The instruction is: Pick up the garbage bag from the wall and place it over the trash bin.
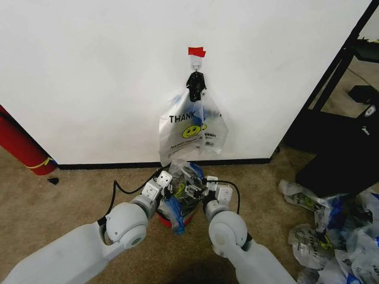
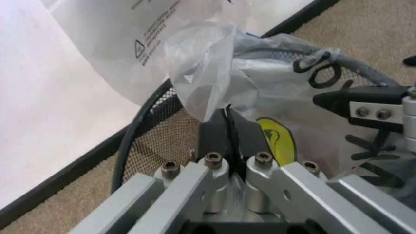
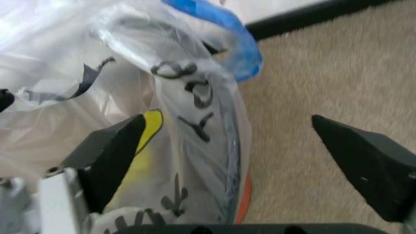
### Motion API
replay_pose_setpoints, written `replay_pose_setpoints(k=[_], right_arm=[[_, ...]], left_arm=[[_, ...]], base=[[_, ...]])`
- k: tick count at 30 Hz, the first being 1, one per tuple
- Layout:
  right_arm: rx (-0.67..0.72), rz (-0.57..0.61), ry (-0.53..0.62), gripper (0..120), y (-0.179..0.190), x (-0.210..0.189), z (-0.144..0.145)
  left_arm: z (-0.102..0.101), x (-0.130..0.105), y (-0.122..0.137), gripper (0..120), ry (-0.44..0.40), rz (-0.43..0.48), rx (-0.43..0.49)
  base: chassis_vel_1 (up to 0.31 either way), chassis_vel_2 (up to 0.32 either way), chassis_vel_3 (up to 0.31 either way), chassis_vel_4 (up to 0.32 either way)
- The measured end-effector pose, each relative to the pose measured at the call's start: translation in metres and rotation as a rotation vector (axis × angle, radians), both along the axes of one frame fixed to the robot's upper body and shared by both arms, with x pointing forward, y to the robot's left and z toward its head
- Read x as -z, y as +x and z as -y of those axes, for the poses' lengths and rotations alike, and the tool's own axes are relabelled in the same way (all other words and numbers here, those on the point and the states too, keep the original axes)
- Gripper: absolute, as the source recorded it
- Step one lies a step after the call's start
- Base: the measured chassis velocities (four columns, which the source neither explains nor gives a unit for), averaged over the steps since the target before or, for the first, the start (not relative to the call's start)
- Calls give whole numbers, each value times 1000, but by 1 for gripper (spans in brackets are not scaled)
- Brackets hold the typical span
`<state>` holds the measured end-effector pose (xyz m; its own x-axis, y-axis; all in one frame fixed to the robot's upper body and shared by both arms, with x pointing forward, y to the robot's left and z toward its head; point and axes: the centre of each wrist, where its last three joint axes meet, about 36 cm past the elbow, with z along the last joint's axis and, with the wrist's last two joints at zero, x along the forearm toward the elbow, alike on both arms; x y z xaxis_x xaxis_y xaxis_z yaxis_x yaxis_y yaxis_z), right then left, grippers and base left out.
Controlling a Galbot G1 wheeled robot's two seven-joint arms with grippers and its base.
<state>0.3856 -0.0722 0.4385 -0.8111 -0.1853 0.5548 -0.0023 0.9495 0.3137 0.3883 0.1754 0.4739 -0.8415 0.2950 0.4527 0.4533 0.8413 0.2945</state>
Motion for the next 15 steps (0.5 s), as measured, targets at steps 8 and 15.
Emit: replay_pose_setpoints(k=[8, 15], right_arm=[[12, -77, 54, 84, 9, 4, -12], [22, -90, 52, 59, 10, 10, -13]], left_arm=[[4, 2, 2, 0, -1, -1, 6], [4, 6, 0, 0, 4, -8, 9]], base=[[0, 0, 0, 0], [0, 0, 0, 0]])
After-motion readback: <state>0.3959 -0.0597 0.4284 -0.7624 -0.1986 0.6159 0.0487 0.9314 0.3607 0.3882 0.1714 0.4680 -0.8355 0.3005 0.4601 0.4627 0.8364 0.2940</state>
